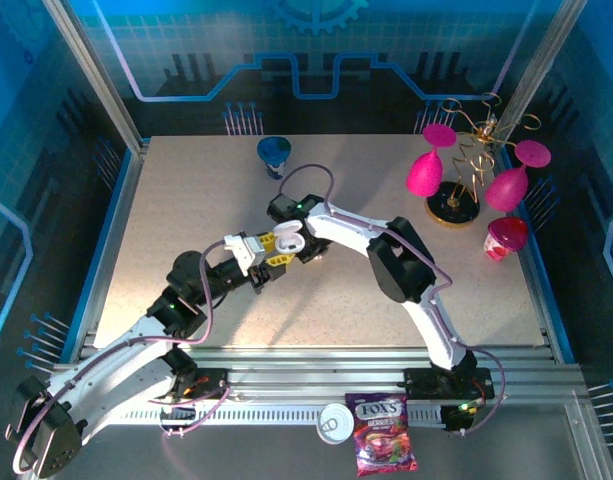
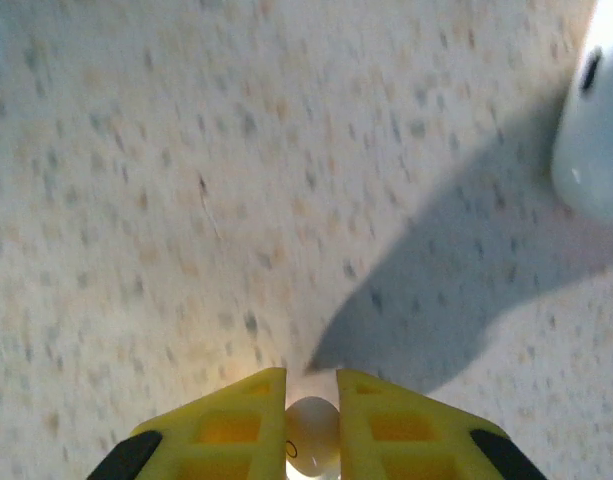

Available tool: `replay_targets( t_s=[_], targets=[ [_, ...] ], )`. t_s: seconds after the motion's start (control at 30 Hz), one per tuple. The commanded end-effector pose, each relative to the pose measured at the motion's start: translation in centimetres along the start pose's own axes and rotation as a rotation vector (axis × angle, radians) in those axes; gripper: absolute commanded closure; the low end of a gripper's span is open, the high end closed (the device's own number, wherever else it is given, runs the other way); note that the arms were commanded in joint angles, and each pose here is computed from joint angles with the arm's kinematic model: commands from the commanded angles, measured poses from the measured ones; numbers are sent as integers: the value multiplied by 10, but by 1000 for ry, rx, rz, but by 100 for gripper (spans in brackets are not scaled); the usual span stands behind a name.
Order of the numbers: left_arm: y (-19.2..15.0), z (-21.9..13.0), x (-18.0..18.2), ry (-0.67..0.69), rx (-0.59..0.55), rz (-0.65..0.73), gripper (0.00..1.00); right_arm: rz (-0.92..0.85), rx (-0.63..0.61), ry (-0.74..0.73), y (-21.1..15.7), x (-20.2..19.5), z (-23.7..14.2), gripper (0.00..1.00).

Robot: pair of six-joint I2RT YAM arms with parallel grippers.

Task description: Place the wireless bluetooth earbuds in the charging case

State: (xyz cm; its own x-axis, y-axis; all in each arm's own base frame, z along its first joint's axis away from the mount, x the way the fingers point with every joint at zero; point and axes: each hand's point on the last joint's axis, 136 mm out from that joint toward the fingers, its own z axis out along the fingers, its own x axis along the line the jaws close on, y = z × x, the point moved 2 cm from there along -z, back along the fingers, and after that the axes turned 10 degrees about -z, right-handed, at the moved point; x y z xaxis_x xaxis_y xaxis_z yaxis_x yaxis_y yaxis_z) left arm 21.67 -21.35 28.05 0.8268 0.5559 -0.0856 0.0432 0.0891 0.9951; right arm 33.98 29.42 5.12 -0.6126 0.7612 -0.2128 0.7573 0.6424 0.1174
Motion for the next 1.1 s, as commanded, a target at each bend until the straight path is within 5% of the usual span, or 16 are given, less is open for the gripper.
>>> replay_targets(
  t_s=[0.0,0.33,0.7,1.07],
  targets=[
    [-1,2,5,19,-15,-14,81,113,-134,82,-1,-16,-46,85],
    [-11,13,10,-27,-10,-80,83,360,-431,380,-62,-47,-126,86],
    [-15,29,6,-122,42,-135,82,241,-848,812,-70,-28,-256,86],
    [-10,35,1,-165,66,-203,82,148,-905,973,-57,-10,-276,87]
  ],
)
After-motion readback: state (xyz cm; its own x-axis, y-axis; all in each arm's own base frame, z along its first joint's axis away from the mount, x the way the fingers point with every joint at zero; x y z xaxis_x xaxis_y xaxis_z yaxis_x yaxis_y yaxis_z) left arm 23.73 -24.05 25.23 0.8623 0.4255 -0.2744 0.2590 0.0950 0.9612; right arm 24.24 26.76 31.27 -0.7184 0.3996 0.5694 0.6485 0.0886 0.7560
